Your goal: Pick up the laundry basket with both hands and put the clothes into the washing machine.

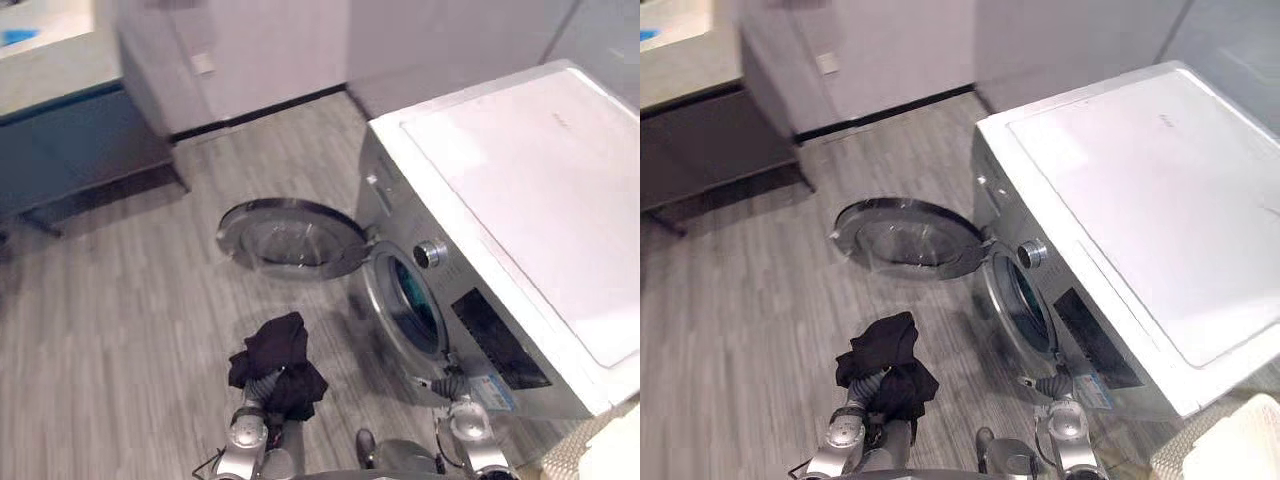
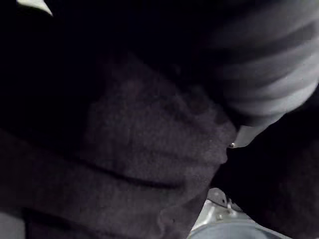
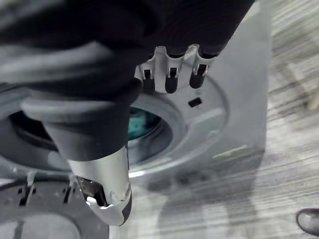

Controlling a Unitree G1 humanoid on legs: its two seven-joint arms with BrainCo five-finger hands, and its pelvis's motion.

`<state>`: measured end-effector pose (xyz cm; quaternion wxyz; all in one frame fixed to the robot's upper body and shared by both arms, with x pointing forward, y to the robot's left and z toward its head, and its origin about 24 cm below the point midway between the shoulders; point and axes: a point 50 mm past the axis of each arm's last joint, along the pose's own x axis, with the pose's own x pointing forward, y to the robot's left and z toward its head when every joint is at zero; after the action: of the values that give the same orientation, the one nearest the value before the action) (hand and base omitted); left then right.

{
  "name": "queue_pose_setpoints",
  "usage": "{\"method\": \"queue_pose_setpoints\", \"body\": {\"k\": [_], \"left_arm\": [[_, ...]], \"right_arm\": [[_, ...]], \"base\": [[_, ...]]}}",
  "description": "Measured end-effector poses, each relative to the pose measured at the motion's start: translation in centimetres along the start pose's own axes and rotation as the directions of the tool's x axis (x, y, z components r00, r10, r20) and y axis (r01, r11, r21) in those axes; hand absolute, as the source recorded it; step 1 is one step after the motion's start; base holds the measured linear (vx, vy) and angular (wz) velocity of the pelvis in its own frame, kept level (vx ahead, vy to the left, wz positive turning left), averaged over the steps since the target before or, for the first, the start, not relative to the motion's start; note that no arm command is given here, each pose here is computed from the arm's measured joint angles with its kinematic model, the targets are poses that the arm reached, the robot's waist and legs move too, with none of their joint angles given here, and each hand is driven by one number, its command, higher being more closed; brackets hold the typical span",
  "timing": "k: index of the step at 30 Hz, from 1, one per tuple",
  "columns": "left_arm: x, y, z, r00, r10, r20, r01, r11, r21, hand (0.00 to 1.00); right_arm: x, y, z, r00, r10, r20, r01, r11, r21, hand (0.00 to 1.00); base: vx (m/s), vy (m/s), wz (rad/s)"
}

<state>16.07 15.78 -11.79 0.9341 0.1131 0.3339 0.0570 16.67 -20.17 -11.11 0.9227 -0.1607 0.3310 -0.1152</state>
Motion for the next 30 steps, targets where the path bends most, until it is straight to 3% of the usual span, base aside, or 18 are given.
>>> {"method": "queue_pose_setpoints", "body": {"k": [6,11,23,30], "left_arm": [[0.7,3.4,-0.4,0.998,0.061,-0.011,-0.06,0.995,0.084,1.0],[1.4,5.3,0.5,0.995,0.097,0.014,-0.098,0.99,0.1,1.0],[1.2,1.6,1.1,1.0,-0.018,0.018,0.017,0.996,0.093,1.0],[2.9,1.8,7.3,0.974,-0.035,0.223,0.003,0.989,0.146,1.0]], "right_arm": [[-0.2,3.2,0.3,0.995,0.093,-0.03,-0.092,0.996,0.008,0.0],[0.7,2.7,0.8,0.995,0.095,-0.029,-0.096,0.995,-0.034,0.0],[0.5,-0.4,-2.6,0.988,0.013,-0.156,-0.022,0.998,-0.058,0.0],[1.6,-0.7,0.3,0.998,-0.032,-0.061,0.031,0.999,-0.016,0.0]], "base": [[0.11,0.333,-1.71],[0.0,0.079,-1.2],[0.06,0.034,-0.69],[-0.01,0.227,-0.28]]}}
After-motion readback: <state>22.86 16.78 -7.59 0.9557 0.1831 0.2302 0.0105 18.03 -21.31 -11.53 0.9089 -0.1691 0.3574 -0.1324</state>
